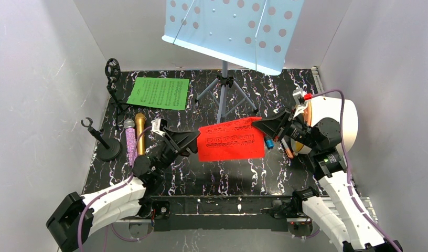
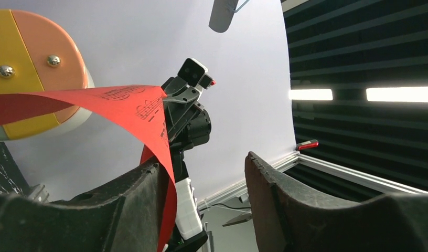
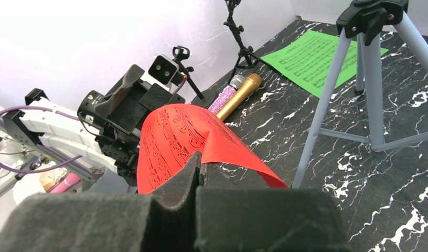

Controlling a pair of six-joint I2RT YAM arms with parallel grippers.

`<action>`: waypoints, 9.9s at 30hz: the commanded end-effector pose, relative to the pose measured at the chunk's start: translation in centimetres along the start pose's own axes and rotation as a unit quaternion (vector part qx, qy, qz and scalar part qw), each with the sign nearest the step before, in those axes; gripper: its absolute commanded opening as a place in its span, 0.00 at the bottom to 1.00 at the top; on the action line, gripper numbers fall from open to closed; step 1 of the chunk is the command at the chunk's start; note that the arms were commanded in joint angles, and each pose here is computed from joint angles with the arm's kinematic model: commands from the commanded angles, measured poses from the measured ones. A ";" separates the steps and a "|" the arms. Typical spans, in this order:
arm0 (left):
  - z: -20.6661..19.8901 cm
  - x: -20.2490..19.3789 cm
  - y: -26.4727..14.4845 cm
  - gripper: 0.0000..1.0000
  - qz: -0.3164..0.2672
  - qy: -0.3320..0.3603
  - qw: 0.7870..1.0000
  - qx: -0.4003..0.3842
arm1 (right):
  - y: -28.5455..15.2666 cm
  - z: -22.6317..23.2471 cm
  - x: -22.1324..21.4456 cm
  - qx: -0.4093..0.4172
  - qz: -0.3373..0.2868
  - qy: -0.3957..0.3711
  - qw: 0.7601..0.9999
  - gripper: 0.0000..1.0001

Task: Pack up the instrument practice props
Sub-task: Pick up the sheet music from the music stand, then place the sheet music at the corner of the board, then adjust the music stand at the center of the board, then unscrew the knob on the music stand.

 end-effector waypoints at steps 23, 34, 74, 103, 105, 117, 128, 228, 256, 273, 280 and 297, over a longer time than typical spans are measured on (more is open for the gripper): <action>1.2 0.4 0.5 0.00 -0.009 0.052 0.998 0.044 | 0.3 0.1 1.7 -0.009 -0.013 -0.064 0.998 0.15; 0.5 2.0 0.2 0.00 -0.060 0.169 0.976 0.123 | -1.4 -0.7 2.7 -0.112 -0.033 -0.110 0.987 0.87; -0.6 30.7 12.8 0.00 -0.249 0.417 0.827 0.284 | -6.9 -1.1 2.0 -0.249 -0.066 -0.216 0.942 0.99; 17.6 34.3 -1.9 0.00 -0.451 0.285 0.727 0.433 | -6.9 -1.9 1.0 -0.251 -0.059 -0.216 0.942 0.99; 17.5 34.6 -2.0 0.00 -0.466 0.288 0.717 0.430 | -6.8 -2.0 1.0 -0.252 -0.060 -0.216 0.941 0.99; 21.3 36.5 -1.8 0.00 -0.511 0.274 0.691 0.431 | -6.6 -2.1 0.9 -0.247 -0.055 -0.212 0.944 0.99; 23.6 37.1 -1.6 0.00 -0.550 0.263 0.669 0.425 | -6.3 -2.4 0.9 -0.250 -0.046 -0.207 0.945 0.99; 13.9 12.7 5.3 0.79 0.009 0.548 0.785 0.288 | 4.4 -9.7 -3.5 -0.105 0.024 -0.041 0.993 0.99; 18.8 7.7 6.0 0.01 0.130 0.683 0.653 0.300 | 9.4 -13.8 -2.7 -0.095 0.014 0.037 0.995 0.94; 16.1 4.0 1.4 0.01 0.137 0.638 0.681 0.334 | 11.2 -10.8 -1.5 -0.016 0.013 0.080 0.997 0.77; 12.7 3.7 3.1 0.26 0.127 0.635 0.696 0.311 | 11.3 -9.1 -0.2 0.015 0.015 0.069 0.997 0.68; 3.4 8.4 10.6 0.56 0.049 0.610 0.776 0.153 | 12.6 -7.9 0.8 0.042 0.020 0.060 0.997 0.58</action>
Point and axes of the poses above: each gripper's point midway between its finger pads, its own y axis out along the fingers, its own z axis along the line the jaws close on, x = y × z, the point moved 6 cm from there along -y, back along the fingers
